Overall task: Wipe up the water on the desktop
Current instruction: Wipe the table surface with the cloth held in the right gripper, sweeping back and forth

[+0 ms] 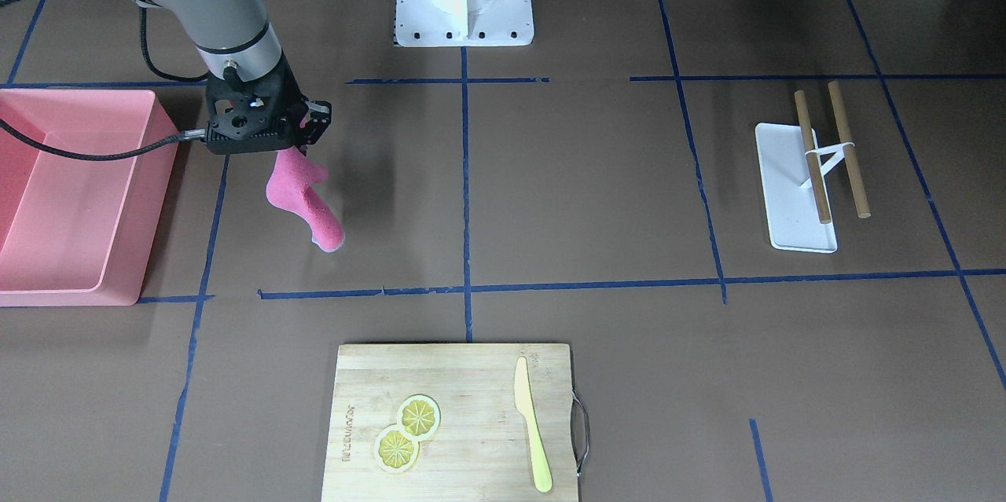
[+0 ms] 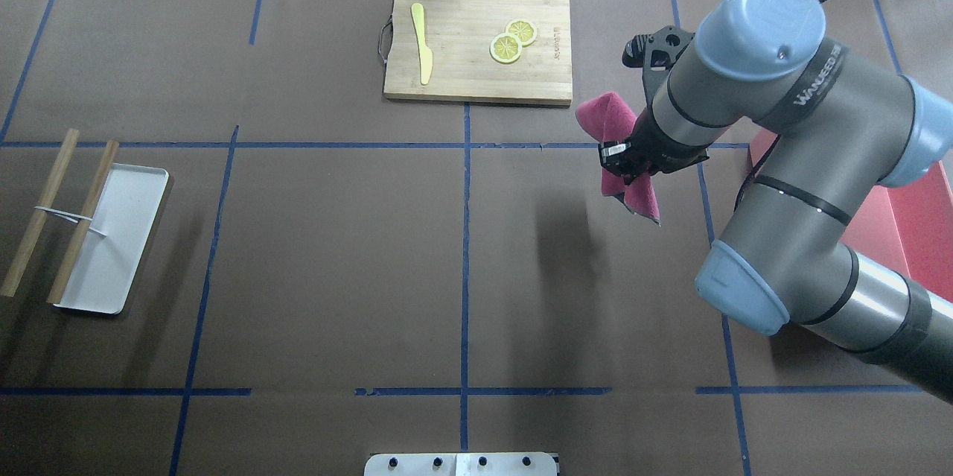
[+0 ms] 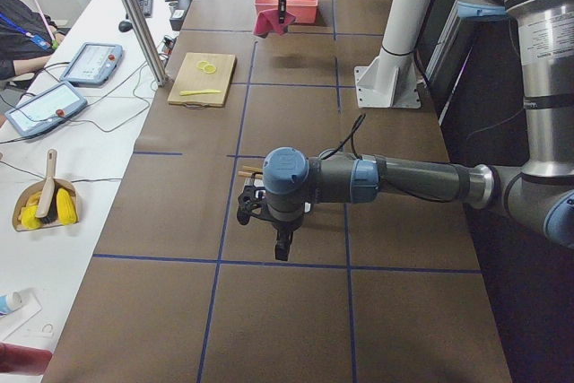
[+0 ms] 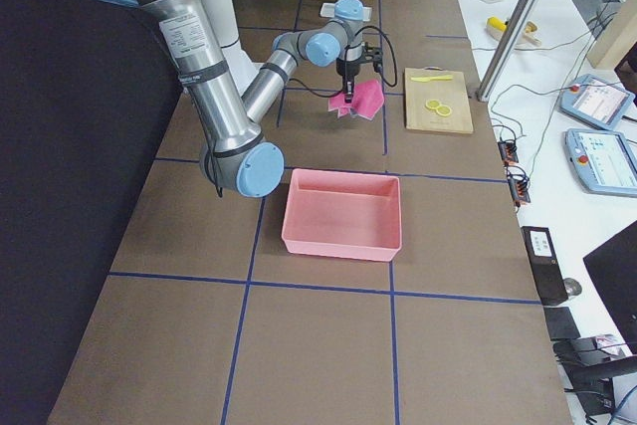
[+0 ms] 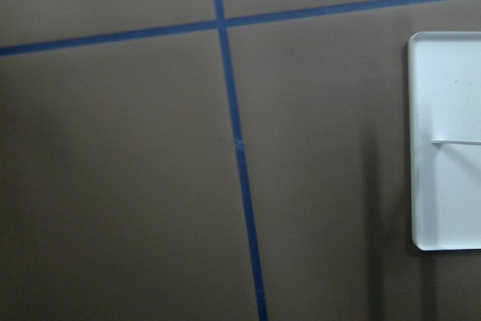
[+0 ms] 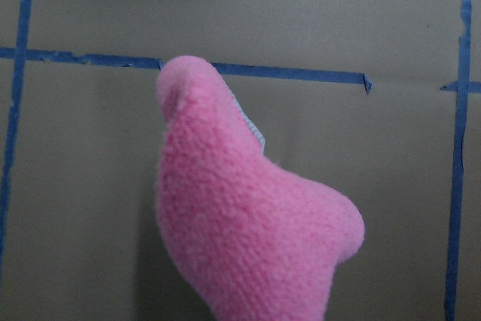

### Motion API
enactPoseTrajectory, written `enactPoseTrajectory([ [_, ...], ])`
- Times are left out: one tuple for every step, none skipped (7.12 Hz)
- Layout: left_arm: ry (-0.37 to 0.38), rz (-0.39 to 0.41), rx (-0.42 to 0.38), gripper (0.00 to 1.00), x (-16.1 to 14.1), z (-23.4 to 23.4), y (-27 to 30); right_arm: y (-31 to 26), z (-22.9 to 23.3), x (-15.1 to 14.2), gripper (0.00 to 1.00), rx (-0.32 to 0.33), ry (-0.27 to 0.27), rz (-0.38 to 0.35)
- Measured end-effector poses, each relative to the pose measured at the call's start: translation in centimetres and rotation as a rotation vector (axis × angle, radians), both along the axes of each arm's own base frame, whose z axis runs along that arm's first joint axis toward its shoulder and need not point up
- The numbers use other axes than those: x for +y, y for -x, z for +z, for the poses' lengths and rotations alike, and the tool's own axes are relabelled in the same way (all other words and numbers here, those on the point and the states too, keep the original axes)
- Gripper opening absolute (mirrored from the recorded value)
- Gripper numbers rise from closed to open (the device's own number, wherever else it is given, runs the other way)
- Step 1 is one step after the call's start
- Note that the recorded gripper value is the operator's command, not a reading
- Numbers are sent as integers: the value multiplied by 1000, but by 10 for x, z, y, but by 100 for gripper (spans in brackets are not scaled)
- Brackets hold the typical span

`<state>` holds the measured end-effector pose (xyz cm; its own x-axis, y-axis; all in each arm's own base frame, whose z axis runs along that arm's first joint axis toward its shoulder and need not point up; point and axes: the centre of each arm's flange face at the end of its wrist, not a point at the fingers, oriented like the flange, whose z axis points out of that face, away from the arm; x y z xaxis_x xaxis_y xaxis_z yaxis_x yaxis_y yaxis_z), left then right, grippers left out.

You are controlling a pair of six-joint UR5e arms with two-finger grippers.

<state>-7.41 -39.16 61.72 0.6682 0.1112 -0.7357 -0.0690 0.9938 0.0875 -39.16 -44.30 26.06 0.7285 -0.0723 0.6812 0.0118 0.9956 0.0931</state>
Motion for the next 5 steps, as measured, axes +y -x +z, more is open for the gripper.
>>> enactPoseTrajectory([
  [3, -4, 1, 100, -2, 1, 1, 12, 7, 10, 0, 16, 8, -5],
  [1, -7, 1, 100, -6, -2, 1, 19, 23, 22, 0, 52, 12, 9],
  [3, -16, 1, 100, -10, -5, 1, 11, 52, 34, 0, 109, 14, 31],
  [6, -26, 1, 100, -14, -8, 1, 6, 74, 46, 0, 153, 23, 31],
  [2, -31, -1, 100, -17, -13, 2, 14, 86, 55, 0, 185, 27, 16],
])
